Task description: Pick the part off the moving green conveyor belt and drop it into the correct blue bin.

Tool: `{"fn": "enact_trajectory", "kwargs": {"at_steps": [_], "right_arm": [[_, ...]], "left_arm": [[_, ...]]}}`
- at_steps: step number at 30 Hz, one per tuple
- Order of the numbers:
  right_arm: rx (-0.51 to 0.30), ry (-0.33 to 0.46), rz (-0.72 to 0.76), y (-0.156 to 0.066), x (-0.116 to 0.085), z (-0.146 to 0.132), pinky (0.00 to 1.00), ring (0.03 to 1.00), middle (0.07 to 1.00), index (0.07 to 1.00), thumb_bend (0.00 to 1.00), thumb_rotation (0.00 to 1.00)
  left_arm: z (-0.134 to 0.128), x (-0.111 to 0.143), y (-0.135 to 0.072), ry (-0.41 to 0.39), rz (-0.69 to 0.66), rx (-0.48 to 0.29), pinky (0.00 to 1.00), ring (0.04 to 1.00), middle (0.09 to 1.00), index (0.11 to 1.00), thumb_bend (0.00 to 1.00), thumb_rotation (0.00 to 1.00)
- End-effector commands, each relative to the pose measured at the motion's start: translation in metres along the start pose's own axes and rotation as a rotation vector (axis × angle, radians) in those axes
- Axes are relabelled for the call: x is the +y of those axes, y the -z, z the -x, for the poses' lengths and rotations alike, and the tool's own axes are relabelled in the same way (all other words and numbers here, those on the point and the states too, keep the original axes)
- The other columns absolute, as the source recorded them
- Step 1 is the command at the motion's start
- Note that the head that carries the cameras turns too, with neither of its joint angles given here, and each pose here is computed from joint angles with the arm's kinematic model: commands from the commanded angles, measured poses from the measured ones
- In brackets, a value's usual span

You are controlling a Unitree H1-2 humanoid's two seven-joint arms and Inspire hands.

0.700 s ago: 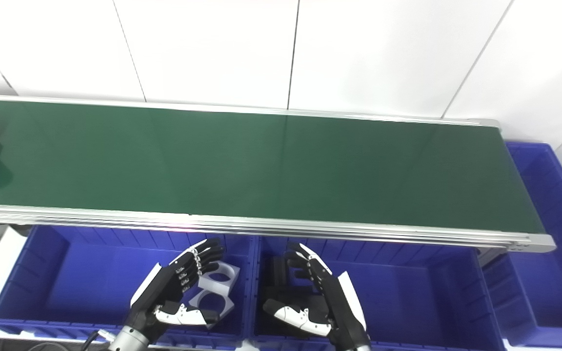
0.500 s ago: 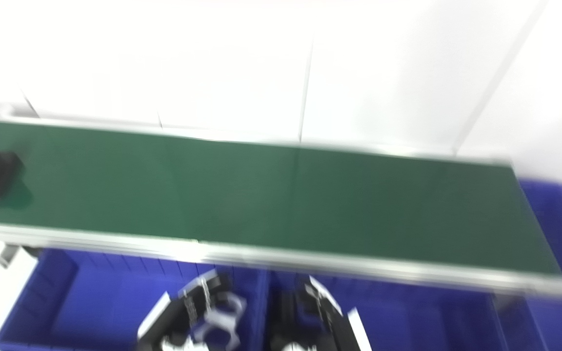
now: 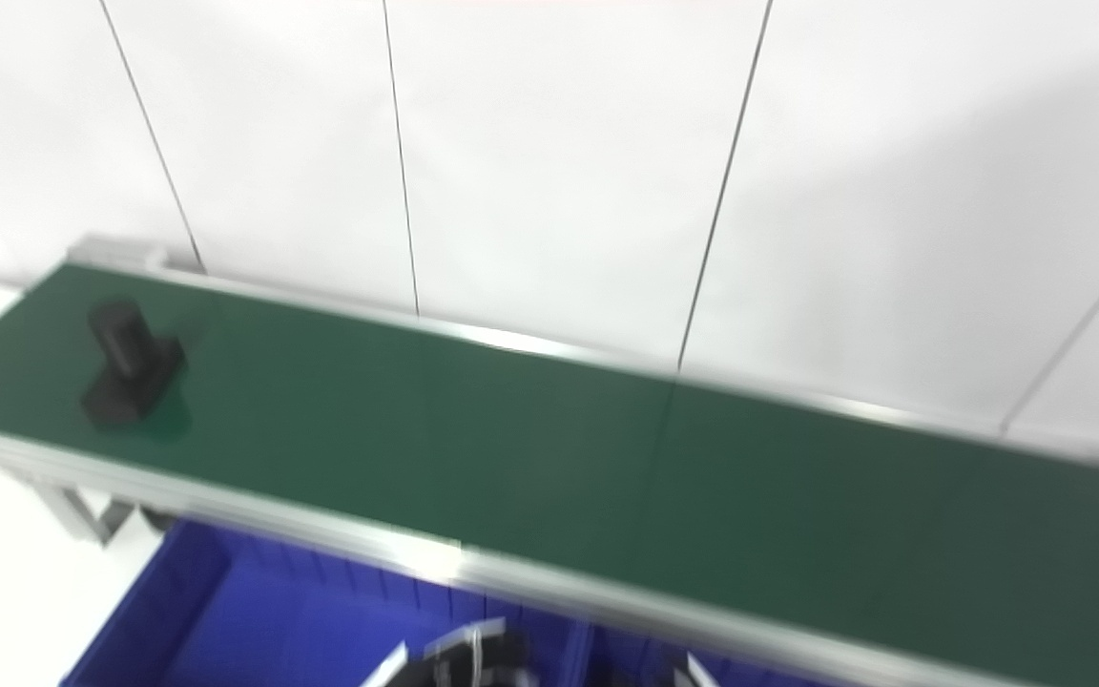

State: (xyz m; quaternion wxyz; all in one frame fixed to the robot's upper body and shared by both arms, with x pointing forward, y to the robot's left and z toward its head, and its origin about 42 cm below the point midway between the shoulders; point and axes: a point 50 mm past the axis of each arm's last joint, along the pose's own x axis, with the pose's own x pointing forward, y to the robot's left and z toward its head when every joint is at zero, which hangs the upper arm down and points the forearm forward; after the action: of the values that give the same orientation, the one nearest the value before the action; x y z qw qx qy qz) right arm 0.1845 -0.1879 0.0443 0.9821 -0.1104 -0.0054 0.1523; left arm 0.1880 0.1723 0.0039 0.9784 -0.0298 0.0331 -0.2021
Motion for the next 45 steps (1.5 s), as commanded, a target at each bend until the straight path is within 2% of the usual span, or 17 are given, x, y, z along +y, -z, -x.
{"fn": "enact_trajectory", "kwargs": {"at_steps": [1,12,19,33,43,45], "right_arm": [[-0.074,0.012,-0.003,-0.009,-0.002,-0.003,0.81,0.833,0.834,0.896,0.60,0.38],[-0.068,0.015,-0.012,-0.010,-0.003,-0.002,0.83,0.844,0.845,0.907,0.58,0.35],[-0.068,0.016,-0.011,-0.010,-0.004,-0.002,0.81,0.834,0.838,0.901,0.58,0.35],[-0.076,0.019,-0.016,-0.013,-0.008,-0.002,0.84,0.843,0.843,0.904,0.59,0.34],[-0.125,0.042,0.010,-0.025,-0.018,-0.003,0.79,0.812,0.819,0.886,0.63,0.36],[-0.138,0.042,0.009,-0.030,-0.019,-0.003,0.78,0.805,0.814,0.881,0.62,0.33]], "left_arm": [[-0.008,0.000,-0.008,0.001,-0.008,-0.066,0.78,0.828,0.835,0.818,1.00,0.16],[-0.009,0.000,-0.008,0.005,-0.015,-0.062,0.78,0.828,0.835,0.821,1.00,0.14],[-0.010,0.000,-0.007,0.007,-0.015,-0.060,0.78,0.831,0.835,0.822,1.00,0.14],[-0.014,-0.001,-0.003,0.008,-0.014,-0.052,0.78,0.829,0.832,0.817,1.00,0.14],[-0.018,-0.004,-0.002,0.006,-0.013,-0.046,0.78,0.825,0.831,0.815,1.00,0.16],[-0.019,-0.005,-0.001,0.004,-0.014,-0.043,0.78,0.826,0.831,0.813,1.00,0.15]]}}
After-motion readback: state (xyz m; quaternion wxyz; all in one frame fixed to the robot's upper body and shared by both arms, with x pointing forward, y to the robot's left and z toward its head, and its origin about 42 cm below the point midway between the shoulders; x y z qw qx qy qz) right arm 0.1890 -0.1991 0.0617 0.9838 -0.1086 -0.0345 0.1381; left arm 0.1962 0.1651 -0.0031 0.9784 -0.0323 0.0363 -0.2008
